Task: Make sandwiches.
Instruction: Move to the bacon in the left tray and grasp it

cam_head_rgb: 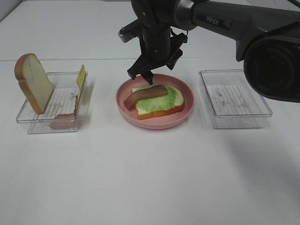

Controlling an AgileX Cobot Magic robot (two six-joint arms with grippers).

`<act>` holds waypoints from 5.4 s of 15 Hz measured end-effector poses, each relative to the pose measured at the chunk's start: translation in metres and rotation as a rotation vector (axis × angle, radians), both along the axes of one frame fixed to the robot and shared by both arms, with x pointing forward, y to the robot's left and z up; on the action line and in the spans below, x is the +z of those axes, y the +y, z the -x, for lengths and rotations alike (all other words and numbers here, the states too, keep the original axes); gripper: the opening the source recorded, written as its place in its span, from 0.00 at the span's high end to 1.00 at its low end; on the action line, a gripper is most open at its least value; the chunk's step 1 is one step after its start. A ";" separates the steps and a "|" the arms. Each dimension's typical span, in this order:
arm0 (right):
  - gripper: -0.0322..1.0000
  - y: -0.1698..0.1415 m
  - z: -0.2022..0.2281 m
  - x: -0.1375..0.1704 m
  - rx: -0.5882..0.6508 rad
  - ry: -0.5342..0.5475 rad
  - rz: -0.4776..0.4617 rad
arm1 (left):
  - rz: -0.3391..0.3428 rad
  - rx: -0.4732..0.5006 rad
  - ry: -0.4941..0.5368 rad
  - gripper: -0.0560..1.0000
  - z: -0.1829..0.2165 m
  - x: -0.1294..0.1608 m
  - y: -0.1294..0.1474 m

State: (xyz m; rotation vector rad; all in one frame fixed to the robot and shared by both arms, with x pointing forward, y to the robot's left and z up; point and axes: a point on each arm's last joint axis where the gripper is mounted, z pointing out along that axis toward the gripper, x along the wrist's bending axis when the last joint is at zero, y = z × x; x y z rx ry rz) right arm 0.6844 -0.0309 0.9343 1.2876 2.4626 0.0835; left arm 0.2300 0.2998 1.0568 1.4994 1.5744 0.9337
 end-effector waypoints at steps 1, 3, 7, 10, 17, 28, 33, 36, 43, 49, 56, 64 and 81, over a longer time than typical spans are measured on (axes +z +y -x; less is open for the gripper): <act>0.27 -0.001 0.002 0.006 -0.013 0.003 0.001 | 0.000 0.000 0.000 0.01 0.000 0.000 0.000; 0.25 -0.006 0.008 0.040 -0.026 -0.021 -0.014 | 0.000 0.000 0.000 0.01 0.000 0.000 0.000; 0.23 -0.017 0.024 0.108 -0.040 -0.096 -0.062 | 0.000 0.000 0.000 0.01 0.000 0.000 0.000; 0.23 -0.025 0.035 0.144 -0.042 -0.147 -0.104 | 0.000 0.000 0.000 0.01 0.000 0.000 0.000; 0.23 -0.089 0.073 0.195 -0.165 -0.162 -0.134 | 0.000 0.000 0.000 0.01 0.000 0.000 0.000; 0.23 -0.194 0.221 0.218 -0.346 -0.157 -0.152 | 0.000 0.000 0.000 0.01 0.000 0.000 0.000; 0.23 -0.231 0.302 0.208 -0.348 -0.215 -0.197 | 0.000 0.000 0.000 0.01 0.000 0.000 0.000; 0.23 -0.248 0.339 0.179 -0.348 -0.206 -0.191 | 0.000 0.000 0.000 0.01 0.000 0.000 0.000; 0.23 -0.266 0.390 0.133 -0.345 -0.212 -0.247 | 0.000 0.000 0.000 0.01 0.000 0.000 0.000; 0.23 -0.277 0.416 0.104 -0.445 -0.237 -0.291 | 0.000 0.000 0.000 0.01 0.000 0.000 0.000; 0.15 -0.275 0.442 0.097 -0.474 -0.490 -0.388 | 0.000 0.000 0.000 0.01 0.000 0.000 0.000; 0.15 -0.274 0.454 0.094 -0.453 -0.583 -0.430 | 0.000 0.000 0.000 0.01 0.000 0.000 0.000; 0.15 -0.274 0.454 0.094 -0.452 -0.584 -0.430 | 0.000 0.000 0.000 0.01 0.000 0.000 0.000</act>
